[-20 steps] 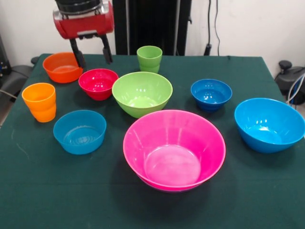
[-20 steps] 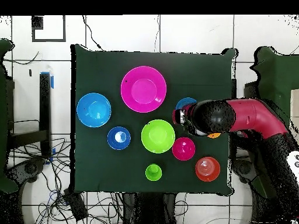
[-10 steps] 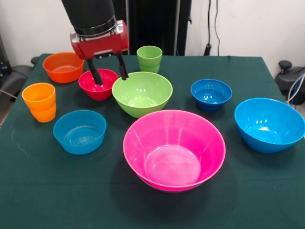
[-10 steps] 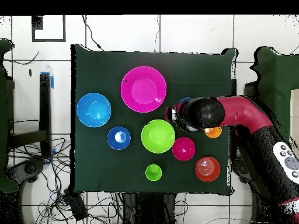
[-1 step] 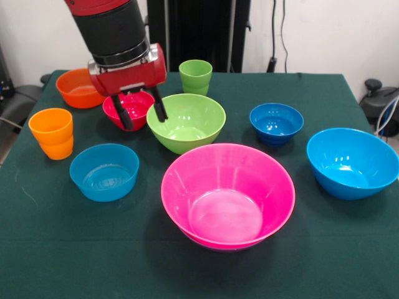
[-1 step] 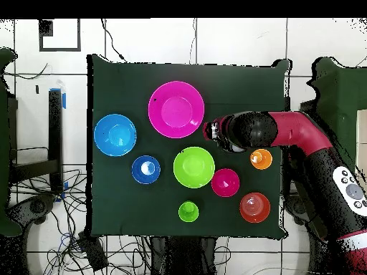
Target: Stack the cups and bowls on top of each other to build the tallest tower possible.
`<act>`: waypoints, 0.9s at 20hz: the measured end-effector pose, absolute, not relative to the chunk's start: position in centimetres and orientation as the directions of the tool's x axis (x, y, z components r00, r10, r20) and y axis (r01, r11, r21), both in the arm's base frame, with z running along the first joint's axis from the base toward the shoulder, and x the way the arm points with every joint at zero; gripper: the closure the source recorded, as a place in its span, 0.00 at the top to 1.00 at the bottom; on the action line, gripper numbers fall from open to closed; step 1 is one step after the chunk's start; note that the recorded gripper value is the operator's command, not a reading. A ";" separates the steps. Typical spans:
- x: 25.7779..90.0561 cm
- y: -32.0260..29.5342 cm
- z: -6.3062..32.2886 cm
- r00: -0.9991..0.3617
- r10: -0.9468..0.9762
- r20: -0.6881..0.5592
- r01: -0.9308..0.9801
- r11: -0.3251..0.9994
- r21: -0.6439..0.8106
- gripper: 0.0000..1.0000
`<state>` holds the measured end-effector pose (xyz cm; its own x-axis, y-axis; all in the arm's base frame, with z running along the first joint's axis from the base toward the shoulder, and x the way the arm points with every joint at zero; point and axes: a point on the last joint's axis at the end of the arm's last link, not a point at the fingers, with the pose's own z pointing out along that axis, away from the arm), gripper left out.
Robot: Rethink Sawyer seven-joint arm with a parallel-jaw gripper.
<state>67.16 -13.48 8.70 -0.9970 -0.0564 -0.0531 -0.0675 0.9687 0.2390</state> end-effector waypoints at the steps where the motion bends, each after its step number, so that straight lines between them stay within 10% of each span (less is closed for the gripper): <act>1: 67.5 -13.6 8.6 -0.997 -0.056 -0.058 -0.069 0.968 0.239 1.00; 18: 73.4 -17.8 8.9 -0.972 -0.146 -0.183 -0.179 0.967 0.182 1.00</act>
